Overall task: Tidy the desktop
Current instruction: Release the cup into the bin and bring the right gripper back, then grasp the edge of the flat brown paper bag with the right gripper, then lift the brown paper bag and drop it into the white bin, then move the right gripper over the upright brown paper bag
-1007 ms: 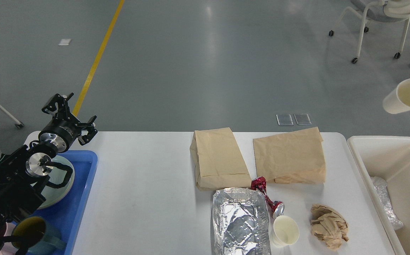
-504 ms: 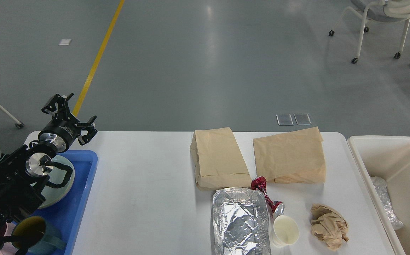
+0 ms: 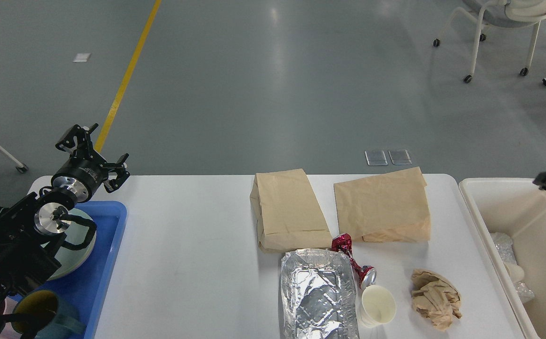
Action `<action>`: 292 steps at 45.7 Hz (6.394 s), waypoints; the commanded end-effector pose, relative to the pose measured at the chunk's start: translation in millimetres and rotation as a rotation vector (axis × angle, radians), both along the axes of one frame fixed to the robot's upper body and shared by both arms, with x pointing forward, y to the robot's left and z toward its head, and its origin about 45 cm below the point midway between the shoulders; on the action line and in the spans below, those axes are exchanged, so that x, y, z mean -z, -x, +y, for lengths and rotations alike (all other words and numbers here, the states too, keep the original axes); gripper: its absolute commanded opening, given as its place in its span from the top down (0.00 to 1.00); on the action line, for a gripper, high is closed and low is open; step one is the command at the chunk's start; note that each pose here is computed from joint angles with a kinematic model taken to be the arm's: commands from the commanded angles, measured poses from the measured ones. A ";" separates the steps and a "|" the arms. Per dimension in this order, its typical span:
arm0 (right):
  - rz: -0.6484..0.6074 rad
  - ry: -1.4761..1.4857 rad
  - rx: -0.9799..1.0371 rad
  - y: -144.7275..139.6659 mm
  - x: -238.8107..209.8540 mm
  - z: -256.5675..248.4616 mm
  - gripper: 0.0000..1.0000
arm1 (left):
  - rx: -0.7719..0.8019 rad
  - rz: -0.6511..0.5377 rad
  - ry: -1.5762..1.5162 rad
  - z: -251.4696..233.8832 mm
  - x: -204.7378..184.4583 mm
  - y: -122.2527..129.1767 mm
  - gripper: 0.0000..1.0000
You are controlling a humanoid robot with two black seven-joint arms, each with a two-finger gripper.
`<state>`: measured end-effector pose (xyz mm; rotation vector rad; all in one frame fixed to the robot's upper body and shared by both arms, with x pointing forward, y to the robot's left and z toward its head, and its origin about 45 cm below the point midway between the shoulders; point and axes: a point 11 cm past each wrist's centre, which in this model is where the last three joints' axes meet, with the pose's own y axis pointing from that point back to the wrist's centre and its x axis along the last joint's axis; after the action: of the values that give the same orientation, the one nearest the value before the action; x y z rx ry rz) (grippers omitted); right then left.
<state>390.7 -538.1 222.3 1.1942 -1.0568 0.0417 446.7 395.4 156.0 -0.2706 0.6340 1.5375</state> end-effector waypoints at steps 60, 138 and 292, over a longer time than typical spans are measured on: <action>0.388 -0.357 -0.468 -4.2 -71.2 219.9 0.00 | 0.000 0.001 -0.001 0.1 0.2 0.1 0.03; 0.132 -0.233 -0.214 12.7 133.2 182.1 1.00 | 0.000 -0.001 0.000 0.1 0.0 0.0 0.03; -0.199 0.019 0.209 28.4 16.5 -47.5 0.00 | -0.001 0.000 0.000 0.2 0.1 0.1 0.03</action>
<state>329.3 -602.3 180.1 1.0289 -1.3124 -0.0528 446.6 395.6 156.0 -0.2705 0.6339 1.5383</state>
